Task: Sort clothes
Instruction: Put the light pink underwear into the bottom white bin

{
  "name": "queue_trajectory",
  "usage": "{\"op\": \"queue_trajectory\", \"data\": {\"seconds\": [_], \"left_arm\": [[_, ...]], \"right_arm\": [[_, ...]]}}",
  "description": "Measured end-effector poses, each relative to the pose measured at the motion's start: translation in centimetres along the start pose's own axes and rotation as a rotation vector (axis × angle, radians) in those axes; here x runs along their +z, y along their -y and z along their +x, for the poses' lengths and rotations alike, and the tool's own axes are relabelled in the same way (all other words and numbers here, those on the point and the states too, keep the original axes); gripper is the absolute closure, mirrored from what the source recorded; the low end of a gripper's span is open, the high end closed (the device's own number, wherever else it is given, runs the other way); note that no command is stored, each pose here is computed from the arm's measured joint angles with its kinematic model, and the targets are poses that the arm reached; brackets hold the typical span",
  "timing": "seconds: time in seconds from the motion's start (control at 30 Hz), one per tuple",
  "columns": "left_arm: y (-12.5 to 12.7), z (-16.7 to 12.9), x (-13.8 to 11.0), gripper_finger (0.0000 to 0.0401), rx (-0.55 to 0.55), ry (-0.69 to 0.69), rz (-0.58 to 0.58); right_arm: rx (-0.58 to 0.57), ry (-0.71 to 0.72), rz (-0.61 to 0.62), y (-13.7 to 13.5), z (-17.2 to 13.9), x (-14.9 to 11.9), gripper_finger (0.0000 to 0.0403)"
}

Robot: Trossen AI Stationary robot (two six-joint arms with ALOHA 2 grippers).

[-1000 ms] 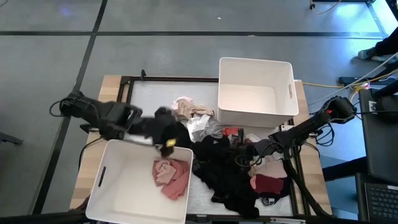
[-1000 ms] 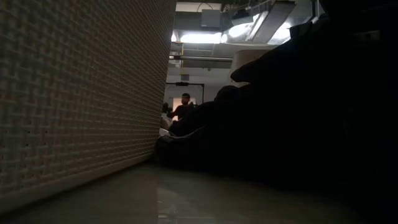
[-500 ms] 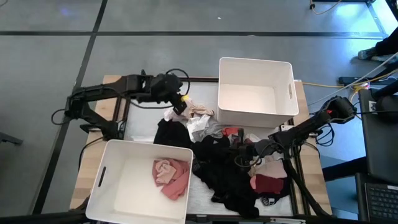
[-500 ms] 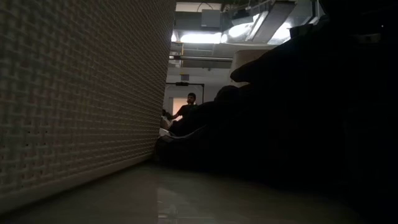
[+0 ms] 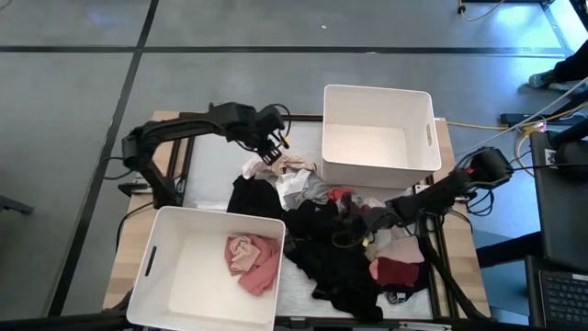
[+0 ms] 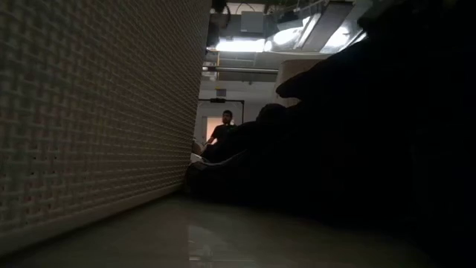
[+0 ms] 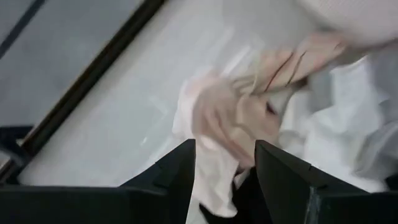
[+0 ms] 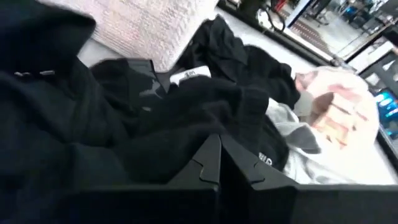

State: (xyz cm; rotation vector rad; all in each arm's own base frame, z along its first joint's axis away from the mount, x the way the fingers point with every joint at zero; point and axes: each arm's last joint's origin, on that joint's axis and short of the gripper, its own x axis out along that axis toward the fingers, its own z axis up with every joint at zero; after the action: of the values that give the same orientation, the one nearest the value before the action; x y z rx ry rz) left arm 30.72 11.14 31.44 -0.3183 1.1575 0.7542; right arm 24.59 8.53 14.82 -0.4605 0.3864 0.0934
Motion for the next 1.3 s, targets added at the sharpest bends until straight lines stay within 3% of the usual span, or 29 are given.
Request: {"op": "queue_trajectory", "data": {"seconds": [0.43,0.63,0.83,1.0,1.17,1.3], "left_arm": [[0.2,4.6,0.6,0.0246,-0.005,-0.174,-0.023],[0.1,4.6,0.5,0.0246,0.012,-0.172,-0.020],[0.4,4.5,0.5,0.0246,0.012,-0.164,0.056],[1.6,3.0,-0.3,0.0246,0.018,-0.149,0.053],[2.6,2.0,-1.7,0.0246,0.108,-0.166,-0.007],[4.7,2.2,-2.7,0.0246,0.129,-0.103,-0.008]], "right_arm": [[0.047,0.021,0.050,0.7,0.9,-0.6,0.0397],[0.047,0.020,0.050,0.7,0.9,-0.6,0.0397],[0.047,0.020,0.050,0.7,0.9,-0.6,0.0397],[0.047,0.020,0.049,0.7,0.9,-0.6,0.0397],[0.042,0.036,0.054,0.7,0.9,-0.5,0.0397],[0.040,0.042,0.056,0.7,0.9,-0.4,0.0397]]}}
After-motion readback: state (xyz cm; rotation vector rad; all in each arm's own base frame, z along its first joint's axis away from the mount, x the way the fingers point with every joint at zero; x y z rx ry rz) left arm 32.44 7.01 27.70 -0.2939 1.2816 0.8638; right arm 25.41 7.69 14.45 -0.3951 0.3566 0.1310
